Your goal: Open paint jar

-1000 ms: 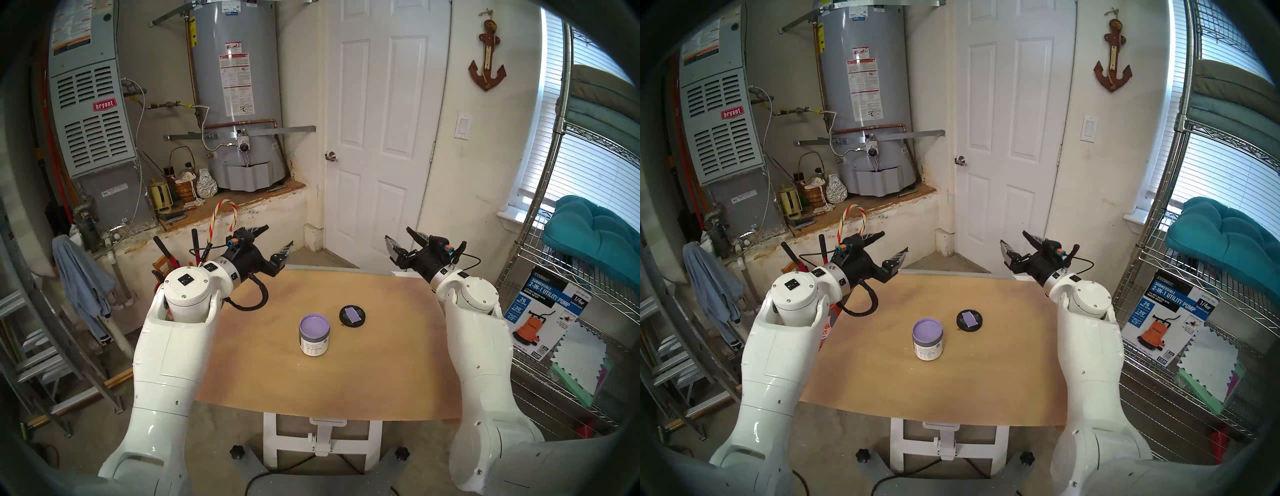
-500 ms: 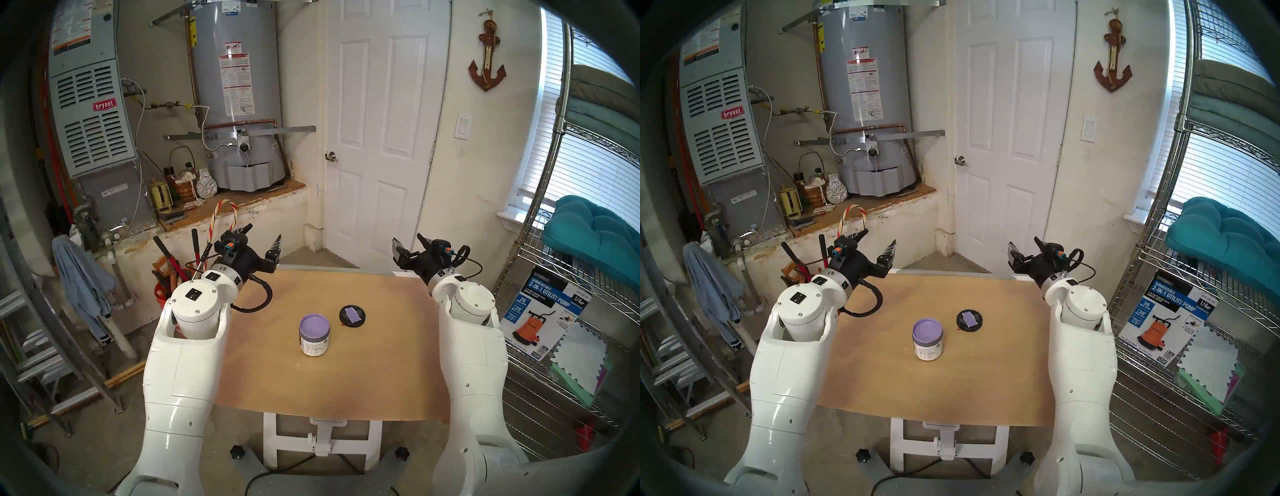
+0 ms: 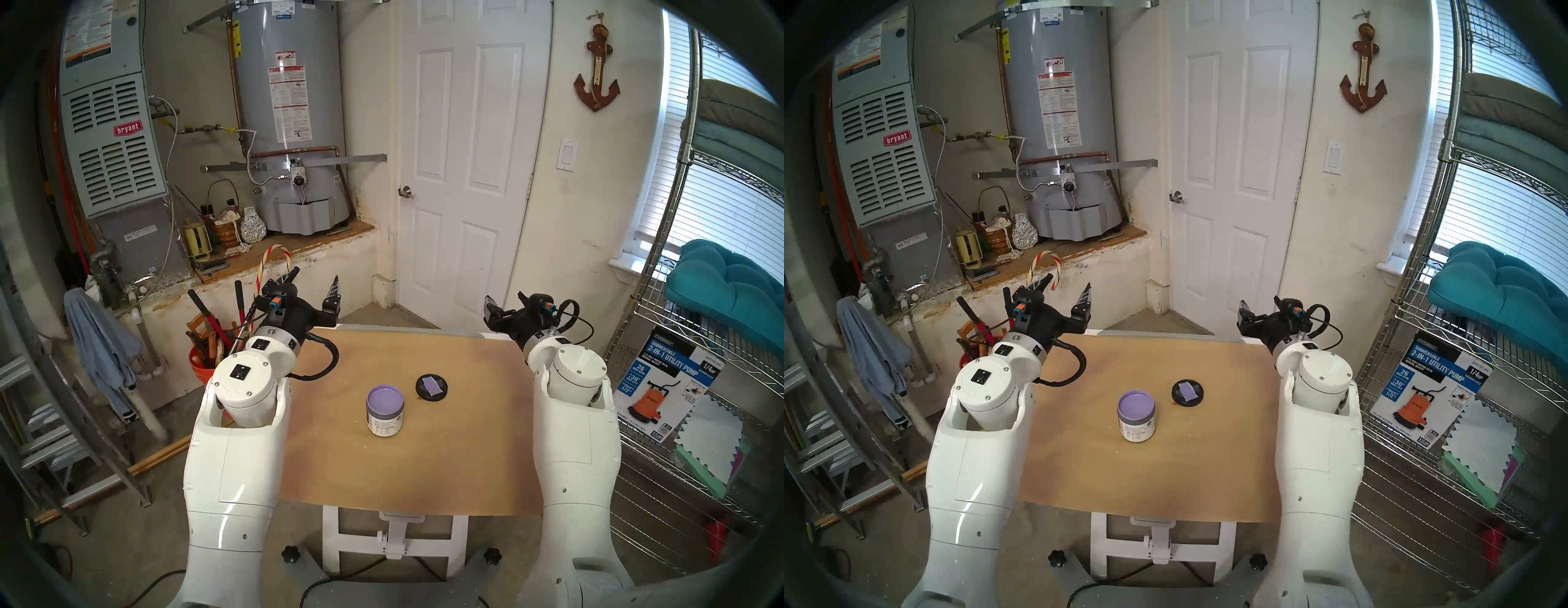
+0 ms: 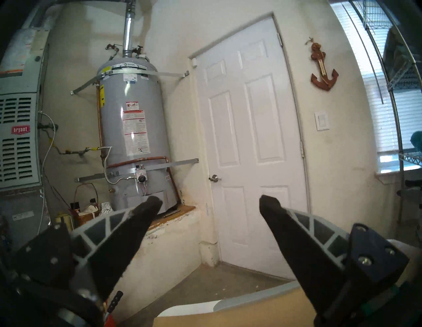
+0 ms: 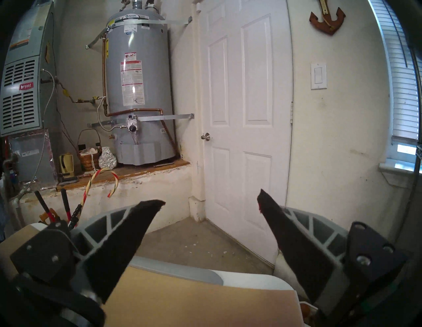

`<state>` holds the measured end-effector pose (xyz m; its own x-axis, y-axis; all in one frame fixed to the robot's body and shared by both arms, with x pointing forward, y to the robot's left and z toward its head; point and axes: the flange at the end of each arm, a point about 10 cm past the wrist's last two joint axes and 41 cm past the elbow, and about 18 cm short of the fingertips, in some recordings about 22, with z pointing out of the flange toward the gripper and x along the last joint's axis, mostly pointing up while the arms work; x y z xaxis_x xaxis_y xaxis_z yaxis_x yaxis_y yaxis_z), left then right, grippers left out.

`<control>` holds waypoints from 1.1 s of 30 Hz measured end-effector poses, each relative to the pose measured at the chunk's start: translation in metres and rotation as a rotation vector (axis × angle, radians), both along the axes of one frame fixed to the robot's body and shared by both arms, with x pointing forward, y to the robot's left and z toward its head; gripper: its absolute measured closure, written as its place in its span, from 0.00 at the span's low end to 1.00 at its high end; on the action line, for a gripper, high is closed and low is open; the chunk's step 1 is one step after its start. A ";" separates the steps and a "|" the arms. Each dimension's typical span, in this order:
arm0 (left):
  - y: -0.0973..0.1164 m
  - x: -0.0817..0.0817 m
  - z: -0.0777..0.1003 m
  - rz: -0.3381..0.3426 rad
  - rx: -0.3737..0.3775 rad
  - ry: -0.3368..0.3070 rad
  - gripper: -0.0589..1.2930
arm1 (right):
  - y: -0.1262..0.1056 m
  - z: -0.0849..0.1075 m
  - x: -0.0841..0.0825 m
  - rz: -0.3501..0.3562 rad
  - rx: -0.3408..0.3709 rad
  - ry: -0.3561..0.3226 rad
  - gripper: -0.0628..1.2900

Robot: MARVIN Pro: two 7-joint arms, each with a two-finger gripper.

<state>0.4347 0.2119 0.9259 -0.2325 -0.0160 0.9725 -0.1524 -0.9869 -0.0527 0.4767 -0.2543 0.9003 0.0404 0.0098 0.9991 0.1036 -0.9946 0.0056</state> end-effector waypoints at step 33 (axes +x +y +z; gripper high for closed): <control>-0.002 0.001 -0.002 -0.070 0.040 0.047 0.07 | 0.004 0.014 -0.007 -0.027 -0.032 0.004 0.06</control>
